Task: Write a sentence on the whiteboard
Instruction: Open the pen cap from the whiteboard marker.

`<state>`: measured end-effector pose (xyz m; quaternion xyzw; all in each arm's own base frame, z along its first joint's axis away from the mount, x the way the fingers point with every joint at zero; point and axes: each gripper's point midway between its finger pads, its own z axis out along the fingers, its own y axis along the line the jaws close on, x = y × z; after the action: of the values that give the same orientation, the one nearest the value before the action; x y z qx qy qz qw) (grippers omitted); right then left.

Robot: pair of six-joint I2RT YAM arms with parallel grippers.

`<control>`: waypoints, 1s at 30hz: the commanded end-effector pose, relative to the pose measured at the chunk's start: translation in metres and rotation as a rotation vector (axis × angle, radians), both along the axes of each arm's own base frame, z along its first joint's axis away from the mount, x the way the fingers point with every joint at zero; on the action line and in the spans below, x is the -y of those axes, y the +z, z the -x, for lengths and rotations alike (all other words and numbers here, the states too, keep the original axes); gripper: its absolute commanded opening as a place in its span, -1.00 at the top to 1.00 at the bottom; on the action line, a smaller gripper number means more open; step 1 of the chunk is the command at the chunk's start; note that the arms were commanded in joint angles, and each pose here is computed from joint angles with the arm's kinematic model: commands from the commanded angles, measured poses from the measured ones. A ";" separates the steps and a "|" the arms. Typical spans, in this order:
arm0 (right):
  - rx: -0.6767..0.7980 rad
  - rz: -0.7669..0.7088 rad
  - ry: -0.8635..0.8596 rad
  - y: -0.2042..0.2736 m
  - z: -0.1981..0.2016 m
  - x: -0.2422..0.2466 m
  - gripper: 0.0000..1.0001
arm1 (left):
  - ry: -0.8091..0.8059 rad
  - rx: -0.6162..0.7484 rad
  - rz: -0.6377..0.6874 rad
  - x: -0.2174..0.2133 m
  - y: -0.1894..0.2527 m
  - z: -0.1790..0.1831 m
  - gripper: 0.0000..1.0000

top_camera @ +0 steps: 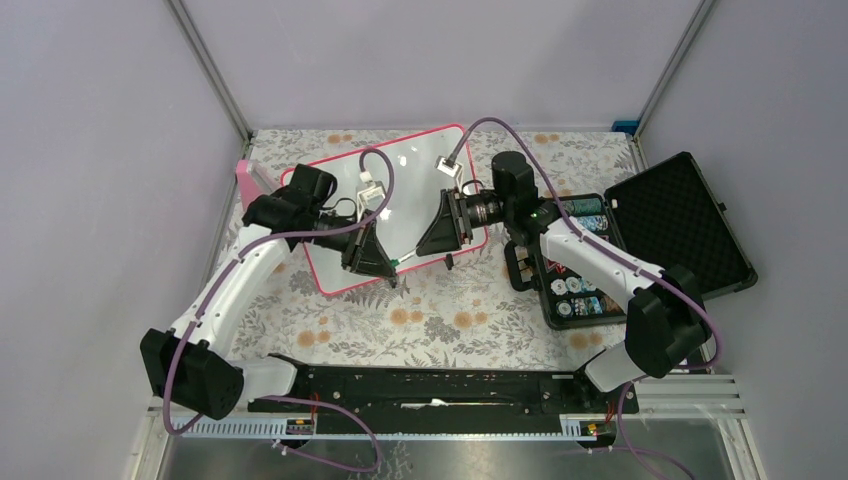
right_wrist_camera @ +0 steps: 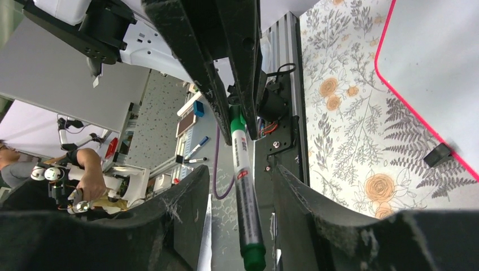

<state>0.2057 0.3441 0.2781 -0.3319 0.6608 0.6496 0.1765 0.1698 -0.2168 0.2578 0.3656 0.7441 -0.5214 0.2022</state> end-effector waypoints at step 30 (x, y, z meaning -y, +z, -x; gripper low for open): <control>0.020 0.040 0.067 0.003 0.029 -0.020 1.00 | -0.010 0.077 -0.052 0.003 -0.004 -0.002 1.00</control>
<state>0.1867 0.3565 0.2653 -0.3393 0.6811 0.6309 0.1516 0.1609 -0.2195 0.2492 0.3804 0.7530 -0.5037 0.1858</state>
